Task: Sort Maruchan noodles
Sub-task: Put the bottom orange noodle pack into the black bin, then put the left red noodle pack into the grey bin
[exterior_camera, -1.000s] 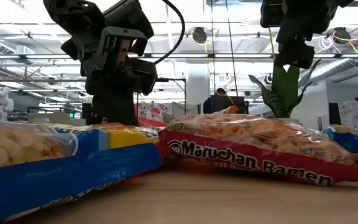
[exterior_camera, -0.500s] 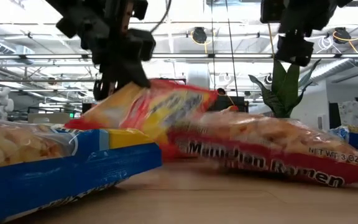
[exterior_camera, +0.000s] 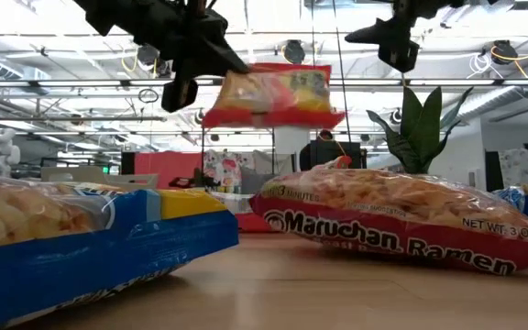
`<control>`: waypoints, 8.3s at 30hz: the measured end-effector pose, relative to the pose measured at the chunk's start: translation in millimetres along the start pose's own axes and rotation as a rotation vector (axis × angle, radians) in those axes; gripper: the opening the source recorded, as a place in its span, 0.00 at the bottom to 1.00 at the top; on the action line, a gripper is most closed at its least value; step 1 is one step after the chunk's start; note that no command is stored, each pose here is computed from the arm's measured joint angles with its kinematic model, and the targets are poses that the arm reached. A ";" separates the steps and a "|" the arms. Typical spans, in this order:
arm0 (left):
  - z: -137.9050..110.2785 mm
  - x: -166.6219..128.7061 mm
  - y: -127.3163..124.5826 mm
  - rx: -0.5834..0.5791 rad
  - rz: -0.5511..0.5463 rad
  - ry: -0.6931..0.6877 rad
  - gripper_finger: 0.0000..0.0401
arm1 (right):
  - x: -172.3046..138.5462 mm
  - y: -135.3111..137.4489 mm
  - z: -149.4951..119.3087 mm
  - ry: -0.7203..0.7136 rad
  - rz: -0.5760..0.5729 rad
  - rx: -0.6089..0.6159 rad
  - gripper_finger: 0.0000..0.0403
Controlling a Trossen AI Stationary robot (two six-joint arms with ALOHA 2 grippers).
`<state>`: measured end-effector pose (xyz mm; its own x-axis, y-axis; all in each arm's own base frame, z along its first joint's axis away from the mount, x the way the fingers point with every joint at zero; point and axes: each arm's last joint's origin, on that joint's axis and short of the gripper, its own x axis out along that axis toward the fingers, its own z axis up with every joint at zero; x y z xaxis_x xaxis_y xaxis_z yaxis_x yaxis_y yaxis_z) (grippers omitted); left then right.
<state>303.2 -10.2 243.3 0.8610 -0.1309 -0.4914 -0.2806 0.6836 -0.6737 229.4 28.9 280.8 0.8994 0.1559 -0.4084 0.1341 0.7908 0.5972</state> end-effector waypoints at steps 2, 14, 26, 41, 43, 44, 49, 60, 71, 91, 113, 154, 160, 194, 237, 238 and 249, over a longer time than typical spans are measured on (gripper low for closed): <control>5.6 -4.5 -0.6 0.006 -0.019 -0.033 0.01 | 0.0 0.0 1.8 -0.037 -0.022 -0.003 0.53; 40.5 -20.3 4.8 0.110 -0.109 -0.210 0.01 | -4.3 -11.4 28.2 -0.340 -0.153 0.102 0.71; 68.1 -43.2 15.2 0.160 -0.216 -0.279 0.01 | -14.0 -11.6 62.3 -0.488 -0.198 0.183 0.73; 91.2 -70.7 28.8 0.177 -0.138 -0.453 0.01 | -25.8 -0.1 119.7 -0.236 -0.369 0.183 0.73; 93.7 -75.0 28.8 0.156 -0.109 -0.503 0.01 | -29.3 0.8 123.9 -0.256 -0.366 0.185 0.73; 95.5 -76.6 27.7 0.145 -0.103 -0.538 0.01 | -31.4 1.1 124.8 -0.260 -0.363 0.180 0.73; 98.8 -78.3 23.8 0.105 -0.082 -0.640 0.01 | -39.7 2.9 122.2 -0.194 -0.320 0.097 0.73; 85.1 -70.6 5.6 0.079 0.030 -0.747 0.01 | -39.1 -2.1 124.7 -0.135 -0.309 -0.119 0.73; 82.7 -70.4 -2.1 0.127 0.013 -0.770 0.01 | -43.7 -18.5 141.2 -0.169 -0.248 -0.179 0.73; 101.3 -82.5 9.4 0.205 -0.124 -0.763 0.01 | 19.8 -47.6 158.4 -0.203 -0.108 0.025 0.67; 116.9 -95.1 33.6 0.242 -0.195 -0.676 0.06 | 13.4 -40.5 161.6 -0.270 -0.114 0.060 0.33; 87.9 -71.7 38.1 -0.024 0.250 -0.678 0.40 | 4.6 -203.8 173.0 -0.130 -0.411 0.251 0.32; 79.3 -66.1 26.9 -0.069 0.210 -0.668 0.40 | 18.1 -210.2 165.6 -0.099 -0.414 0.371 0.32; 80.8 -72.6 26.8 0.077 -0.103 -0.378 0.40 | 48.0 -201.4 122.0 -0.113 -0.708 0.544 0.49; 44.3 -97.3 20.8 0.027 0.156 -0.242 0.40 | -41.0 -27.8 105.8 0.038 -0.131 0.109 0.48; 41.6 -96.2 18.7 0.023 0.166 -0.241 0.40 | -41.7 -28.8 104.8 0.065 -0.112 0.101 0.48; 2.8 -89.4 12.7 -0.141 0.356 -0.112 0.40 | -46.1 -35.5 87.6 0.274 -0.098 -0.107 0.48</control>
<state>223.8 12.2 280.3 0.7381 0.1806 -0.6501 -0.6185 0.5662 -0.5449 219.6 -58.2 338.9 0.7366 0.2181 -0.6403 0.1569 0.8657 0.4754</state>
